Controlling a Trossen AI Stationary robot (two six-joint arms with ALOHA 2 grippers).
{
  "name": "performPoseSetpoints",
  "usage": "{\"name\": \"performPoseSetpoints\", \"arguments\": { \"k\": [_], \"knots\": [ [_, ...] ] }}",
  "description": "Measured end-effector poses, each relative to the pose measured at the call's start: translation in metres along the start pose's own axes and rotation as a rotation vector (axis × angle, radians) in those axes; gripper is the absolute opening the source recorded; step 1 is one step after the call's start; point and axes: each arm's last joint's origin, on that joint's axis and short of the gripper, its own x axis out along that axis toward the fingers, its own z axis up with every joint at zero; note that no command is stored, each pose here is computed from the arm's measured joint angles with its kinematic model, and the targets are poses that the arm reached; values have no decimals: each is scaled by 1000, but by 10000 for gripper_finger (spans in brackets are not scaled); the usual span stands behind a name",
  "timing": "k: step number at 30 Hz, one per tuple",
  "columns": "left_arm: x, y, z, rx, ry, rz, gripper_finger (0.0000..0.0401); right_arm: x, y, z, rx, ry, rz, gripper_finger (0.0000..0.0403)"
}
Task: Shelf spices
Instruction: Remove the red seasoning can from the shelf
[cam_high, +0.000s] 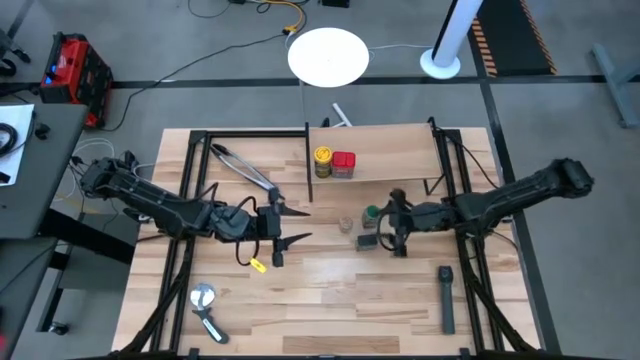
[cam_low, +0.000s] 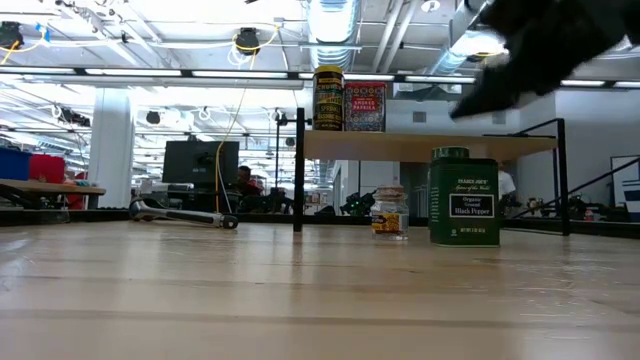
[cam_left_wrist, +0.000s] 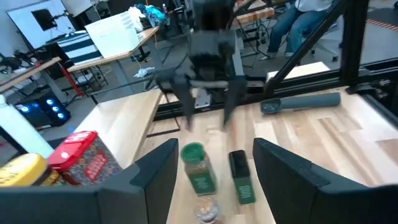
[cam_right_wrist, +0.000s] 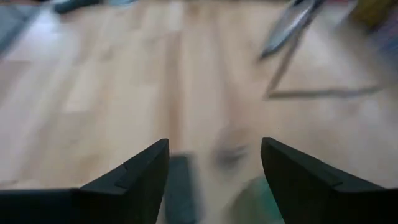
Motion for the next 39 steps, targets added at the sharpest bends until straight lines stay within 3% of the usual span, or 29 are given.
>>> {"name": "performPoseSetpoints", "arguments": {
  "k": [5, 8, 11, 15, 23, 31, 39],
  "knots": [
    [4, 8, -1, 25, 8, 31, 201, -10, -23, 35, -164, -90, -367, 255],
    [6, 14, -3, 22, 13, 53, 201, -12, -45, 52, -163, -108, -461, 255],
    [8, 18, -3, 19, 18, 69, 201, -10, -72, 59, -83, -109, -419, 255],
    [9, 21, -4, 17, 23, 81, 201, -5, -101, 58, -12, -113, -278, 255],
    [9, 21, -4, 13, 23, 81, 201, 9, -125, 55, 15, -142, -156, 255],
    [10, 23, -5, 5, 22, 75, 201, 36, -133, 53, 12, -184, -154, 255],
    [10, 22, -5, -5, 14, 36, 201, 36, -140, 65, -19, -180, -186, 255]
  ]
}}
